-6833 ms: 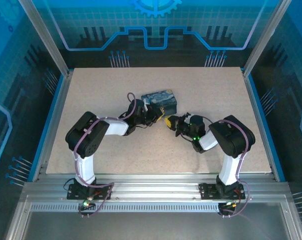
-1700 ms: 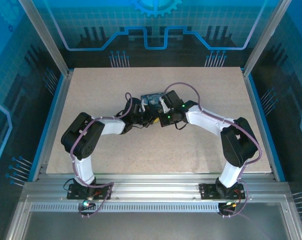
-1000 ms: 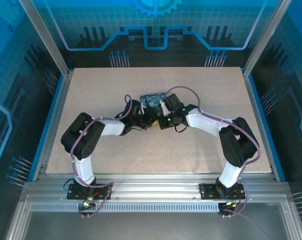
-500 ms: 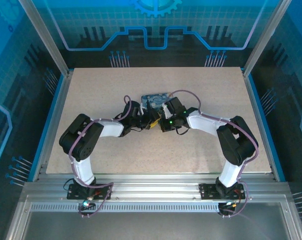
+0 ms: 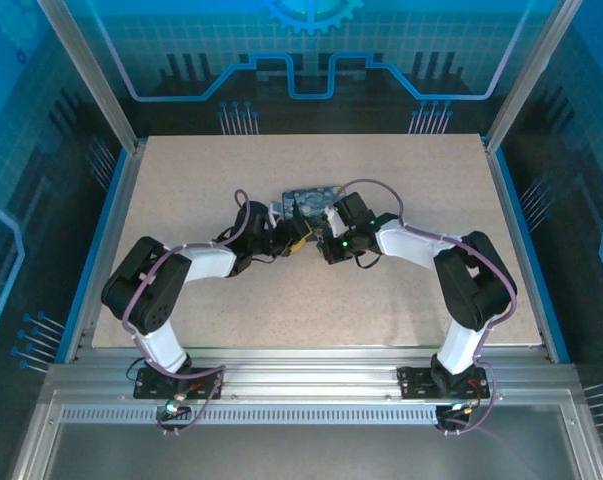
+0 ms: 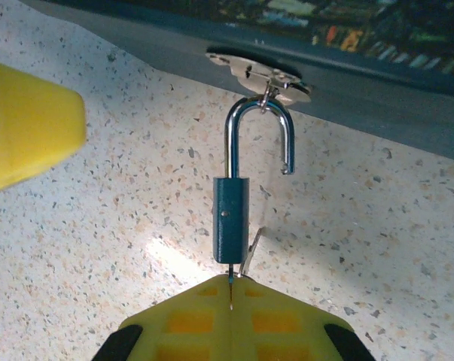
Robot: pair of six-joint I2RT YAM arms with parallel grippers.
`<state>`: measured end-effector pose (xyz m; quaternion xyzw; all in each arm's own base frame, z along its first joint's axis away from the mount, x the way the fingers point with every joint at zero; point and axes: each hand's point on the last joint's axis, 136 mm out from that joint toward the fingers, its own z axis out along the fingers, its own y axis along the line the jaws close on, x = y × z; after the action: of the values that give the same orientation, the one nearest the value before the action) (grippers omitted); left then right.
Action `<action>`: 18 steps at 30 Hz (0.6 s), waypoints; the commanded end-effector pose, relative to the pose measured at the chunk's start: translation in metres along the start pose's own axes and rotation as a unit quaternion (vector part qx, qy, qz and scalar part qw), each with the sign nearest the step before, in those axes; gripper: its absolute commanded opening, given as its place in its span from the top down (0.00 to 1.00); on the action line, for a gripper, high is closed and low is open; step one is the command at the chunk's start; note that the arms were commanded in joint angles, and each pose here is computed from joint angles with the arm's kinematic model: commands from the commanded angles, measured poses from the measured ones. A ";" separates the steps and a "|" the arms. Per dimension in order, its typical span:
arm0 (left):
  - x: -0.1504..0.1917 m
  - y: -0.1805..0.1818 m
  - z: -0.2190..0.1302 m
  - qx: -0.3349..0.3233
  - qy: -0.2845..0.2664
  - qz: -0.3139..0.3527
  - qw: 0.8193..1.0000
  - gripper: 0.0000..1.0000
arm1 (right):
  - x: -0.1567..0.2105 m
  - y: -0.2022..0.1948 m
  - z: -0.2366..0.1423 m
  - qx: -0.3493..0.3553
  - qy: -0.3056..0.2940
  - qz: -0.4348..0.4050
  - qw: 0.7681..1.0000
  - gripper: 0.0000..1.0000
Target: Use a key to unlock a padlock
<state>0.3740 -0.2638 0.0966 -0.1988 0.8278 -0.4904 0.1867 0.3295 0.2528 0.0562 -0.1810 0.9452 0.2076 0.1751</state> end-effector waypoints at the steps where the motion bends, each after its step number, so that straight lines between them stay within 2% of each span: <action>1: -0.006 0.006 -0.009 -0.008 -0.014 0.008 1.000 0.56 | -0.001 -0.002 -0.002 -0.004 0.017 -0.020 1.000 1.00; 18: -0.014 0.011 -0.015 -0.004 -0.021 0.005 1.000 0.55 | 0.004 -0.006 0.006 -0.002 0.041 -0.058 0.997 1.00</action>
<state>0.3763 -0.2446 0.0867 -0.2185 0.8288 -0.4790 0.1894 0.3297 0.2511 0.0458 -0.2363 0.9405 0.1886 0.1551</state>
